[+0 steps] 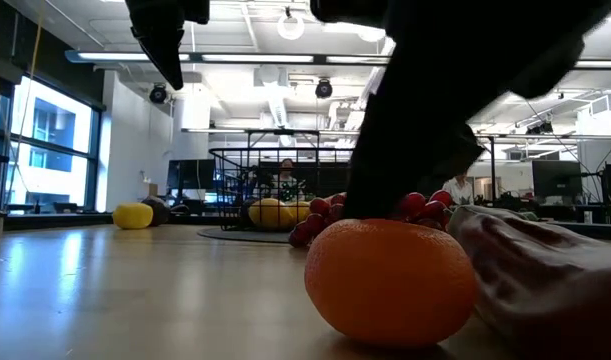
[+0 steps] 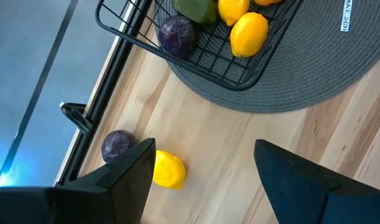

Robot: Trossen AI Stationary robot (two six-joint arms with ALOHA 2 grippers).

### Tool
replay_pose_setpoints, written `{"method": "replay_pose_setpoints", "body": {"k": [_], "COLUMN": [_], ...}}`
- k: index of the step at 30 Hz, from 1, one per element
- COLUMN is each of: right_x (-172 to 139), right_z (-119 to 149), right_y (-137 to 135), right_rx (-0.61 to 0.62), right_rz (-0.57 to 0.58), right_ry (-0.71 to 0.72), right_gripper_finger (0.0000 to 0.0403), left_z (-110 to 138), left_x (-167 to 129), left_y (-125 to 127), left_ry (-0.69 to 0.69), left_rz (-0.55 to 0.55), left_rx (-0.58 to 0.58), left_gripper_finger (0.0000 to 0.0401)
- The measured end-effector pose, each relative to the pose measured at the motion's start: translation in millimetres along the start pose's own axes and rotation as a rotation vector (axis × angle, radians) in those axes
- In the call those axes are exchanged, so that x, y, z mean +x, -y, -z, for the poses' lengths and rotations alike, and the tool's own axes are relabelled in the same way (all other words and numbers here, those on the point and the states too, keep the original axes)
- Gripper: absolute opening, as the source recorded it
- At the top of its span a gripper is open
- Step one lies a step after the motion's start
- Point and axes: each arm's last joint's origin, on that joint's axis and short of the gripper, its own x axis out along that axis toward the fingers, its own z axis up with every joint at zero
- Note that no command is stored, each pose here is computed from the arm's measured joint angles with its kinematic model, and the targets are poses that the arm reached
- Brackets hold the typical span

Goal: Build produce basket
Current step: Put the orange into the black wire basket

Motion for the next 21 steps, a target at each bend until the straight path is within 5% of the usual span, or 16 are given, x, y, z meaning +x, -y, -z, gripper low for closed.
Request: {"method": "replay_pose_setpoints", "body": {"k": [21], "right_x": [14.9], "right_z": [7.3], "right_y": [7.2], "right_rx": [0.038], "right_rz": [-0.005], "right_ry": [-0.064], "right_gripper_finger": [0.0250], "left_z": [-0.1], "left_x": [0.0], "left_y": [-0.5], "left_ry": [0.001], "left_rz": [-0.015], "left_rx": [0.019], "left_gripper_finger": [0.0264]}}
